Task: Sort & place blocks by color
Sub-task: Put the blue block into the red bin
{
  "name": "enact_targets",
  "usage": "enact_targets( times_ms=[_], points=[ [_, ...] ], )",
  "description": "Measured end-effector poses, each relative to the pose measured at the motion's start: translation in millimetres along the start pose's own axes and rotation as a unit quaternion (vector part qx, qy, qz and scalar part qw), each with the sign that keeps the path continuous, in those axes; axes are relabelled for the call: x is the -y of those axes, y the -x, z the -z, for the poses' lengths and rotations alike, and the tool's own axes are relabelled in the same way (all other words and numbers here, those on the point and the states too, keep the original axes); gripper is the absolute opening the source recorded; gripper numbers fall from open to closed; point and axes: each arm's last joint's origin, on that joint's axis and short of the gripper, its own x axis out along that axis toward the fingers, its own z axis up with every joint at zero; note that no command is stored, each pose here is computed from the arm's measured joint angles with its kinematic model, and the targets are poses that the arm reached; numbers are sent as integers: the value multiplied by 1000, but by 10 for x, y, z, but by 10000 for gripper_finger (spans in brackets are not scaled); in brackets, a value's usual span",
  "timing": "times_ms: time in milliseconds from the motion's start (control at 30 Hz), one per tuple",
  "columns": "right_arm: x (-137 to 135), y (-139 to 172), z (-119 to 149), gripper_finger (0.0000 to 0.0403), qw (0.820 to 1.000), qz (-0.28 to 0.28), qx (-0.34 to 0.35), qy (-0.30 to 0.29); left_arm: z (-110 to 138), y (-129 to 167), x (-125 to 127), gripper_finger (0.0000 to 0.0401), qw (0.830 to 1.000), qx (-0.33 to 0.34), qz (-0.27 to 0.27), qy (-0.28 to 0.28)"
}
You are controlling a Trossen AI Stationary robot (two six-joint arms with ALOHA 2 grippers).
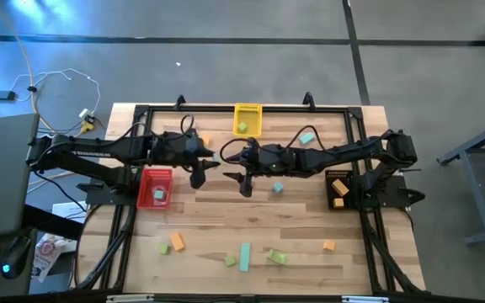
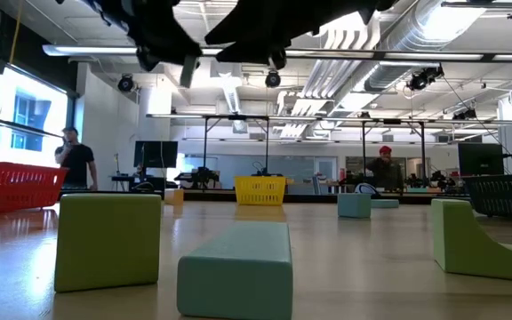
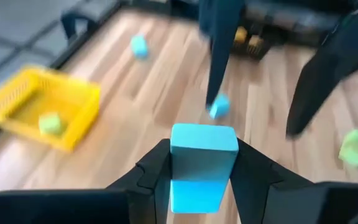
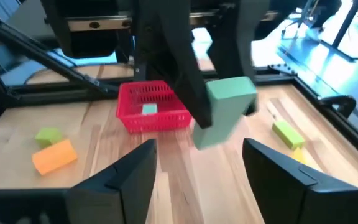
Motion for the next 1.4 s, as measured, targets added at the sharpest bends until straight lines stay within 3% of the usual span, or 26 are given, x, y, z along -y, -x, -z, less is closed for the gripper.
enact_targets(
  times_ms=[233,567,800,1100,1400],
  points=[
    [3,0,21,221,1000,3,-10,2,251,68,35,105,992,-110,-54,35],
    [21,1,42,222,999,30,-21,8,540,211,66,108,962,-237,-119,62],
    [27,3,73,222,999,36,-36,11,682,328,52,110,936,-307,-161,67],
    [28,4,85,222,998,37,-42,12,828,515,-38,112,881,-400,-234,91],
    [28,4,85,222,998,37,-42,12,958,497,-47,112,859,-444,-229,112]
  ],
)
